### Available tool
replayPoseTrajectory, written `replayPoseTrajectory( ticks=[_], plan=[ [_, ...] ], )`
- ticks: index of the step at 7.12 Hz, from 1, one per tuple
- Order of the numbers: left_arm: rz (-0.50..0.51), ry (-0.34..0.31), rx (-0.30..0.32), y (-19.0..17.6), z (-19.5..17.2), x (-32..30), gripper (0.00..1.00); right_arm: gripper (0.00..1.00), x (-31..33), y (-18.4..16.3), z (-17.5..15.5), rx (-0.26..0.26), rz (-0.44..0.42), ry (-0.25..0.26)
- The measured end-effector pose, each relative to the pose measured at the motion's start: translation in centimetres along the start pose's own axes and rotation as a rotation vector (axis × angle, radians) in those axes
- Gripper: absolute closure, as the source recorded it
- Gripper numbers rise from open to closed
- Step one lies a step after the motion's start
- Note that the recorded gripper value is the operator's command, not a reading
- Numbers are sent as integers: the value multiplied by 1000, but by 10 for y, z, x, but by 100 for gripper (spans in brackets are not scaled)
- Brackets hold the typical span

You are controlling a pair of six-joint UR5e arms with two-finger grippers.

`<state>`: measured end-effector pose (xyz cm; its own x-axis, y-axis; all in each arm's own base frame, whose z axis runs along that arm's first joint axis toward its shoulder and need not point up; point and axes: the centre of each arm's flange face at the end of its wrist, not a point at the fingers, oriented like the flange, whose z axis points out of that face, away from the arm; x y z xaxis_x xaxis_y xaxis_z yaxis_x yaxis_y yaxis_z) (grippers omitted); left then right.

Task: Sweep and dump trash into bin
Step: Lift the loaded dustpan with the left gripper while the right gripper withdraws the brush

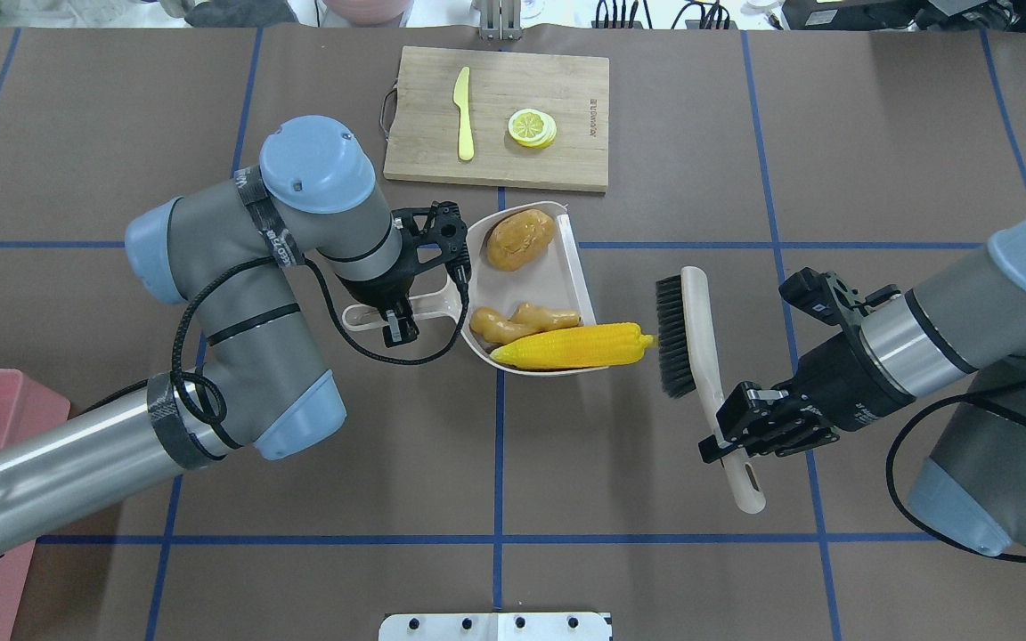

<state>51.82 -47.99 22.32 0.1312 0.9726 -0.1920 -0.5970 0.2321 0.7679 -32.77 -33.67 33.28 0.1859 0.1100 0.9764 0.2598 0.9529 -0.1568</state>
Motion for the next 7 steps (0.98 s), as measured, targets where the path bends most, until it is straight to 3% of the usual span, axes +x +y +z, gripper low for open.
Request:
replayPoseTrajectory(
  ticks=[4,7],
  plan=[
    [-44,-21,79,27,-30,-33,100,100,36,-13,-70,29,65,-7],
    [-89,-14,109,92,-59,-60,100,100,95,-13,-112,98,72,26]
  ],
)
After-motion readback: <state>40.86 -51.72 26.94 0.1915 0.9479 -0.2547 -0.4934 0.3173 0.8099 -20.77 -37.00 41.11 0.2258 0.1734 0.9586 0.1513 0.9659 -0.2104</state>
